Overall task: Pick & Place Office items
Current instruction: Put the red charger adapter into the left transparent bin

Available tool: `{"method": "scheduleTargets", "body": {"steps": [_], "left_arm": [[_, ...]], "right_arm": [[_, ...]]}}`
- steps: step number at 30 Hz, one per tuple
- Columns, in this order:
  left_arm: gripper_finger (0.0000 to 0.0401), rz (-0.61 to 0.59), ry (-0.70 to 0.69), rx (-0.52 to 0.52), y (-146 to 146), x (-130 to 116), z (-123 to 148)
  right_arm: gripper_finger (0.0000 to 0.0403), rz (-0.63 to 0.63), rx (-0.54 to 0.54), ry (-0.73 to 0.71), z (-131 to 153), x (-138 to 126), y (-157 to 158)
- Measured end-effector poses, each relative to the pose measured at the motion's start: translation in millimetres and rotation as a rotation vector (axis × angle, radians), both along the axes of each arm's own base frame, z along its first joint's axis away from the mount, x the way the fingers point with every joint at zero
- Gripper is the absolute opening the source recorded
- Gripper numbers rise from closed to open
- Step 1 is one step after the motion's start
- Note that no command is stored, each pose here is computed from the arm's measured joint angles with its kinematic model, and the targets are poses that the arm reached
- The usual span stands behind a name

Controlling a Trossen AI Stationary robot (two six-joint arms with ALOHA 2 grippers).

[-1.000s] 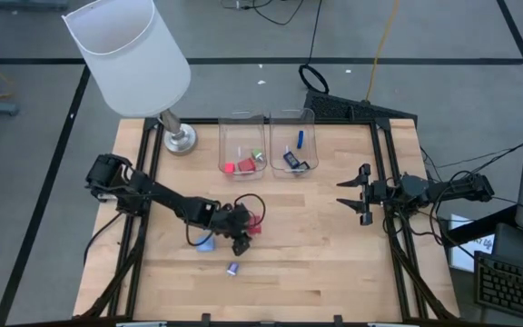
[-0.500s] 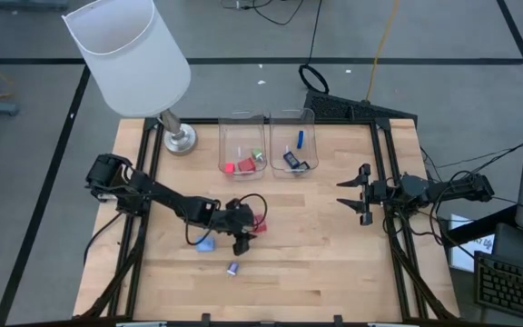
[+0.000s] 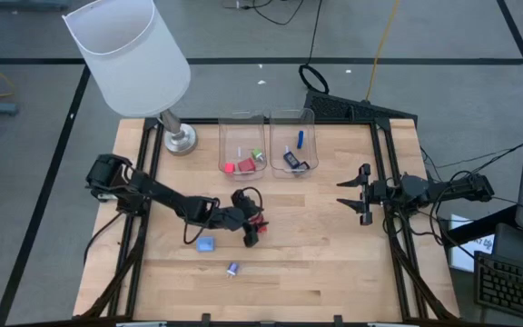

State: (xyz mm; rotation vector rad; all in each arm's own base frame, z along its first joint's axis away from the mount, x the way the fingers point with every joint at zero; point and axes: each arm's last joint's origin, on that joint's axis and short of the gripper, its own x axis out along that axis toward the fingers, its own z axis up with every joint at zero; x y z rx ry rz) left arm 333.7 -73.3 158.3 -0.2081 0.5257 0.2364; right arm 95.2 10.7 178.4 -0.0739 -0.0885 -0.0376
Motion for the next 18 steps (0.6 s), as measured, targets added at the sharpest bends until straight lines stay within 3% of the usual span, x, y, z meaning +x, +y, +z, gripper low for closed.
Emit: {"method": "scheduleTargets", "body": {"steps": [11,18], "left_arm": [[0.0227,-0.089,0.052,0.108,-4.0,10.9,-37.4],[0.0227,-0.114,0.129,-0.049,-6.0,6.1,-42.3]], "right_arm": [[0.0207,0.0,0.0,0.0,0.0,0.0,0.0],[0.0208,0.0,0.0,0.0,0.0,0.0,0.0]]}}
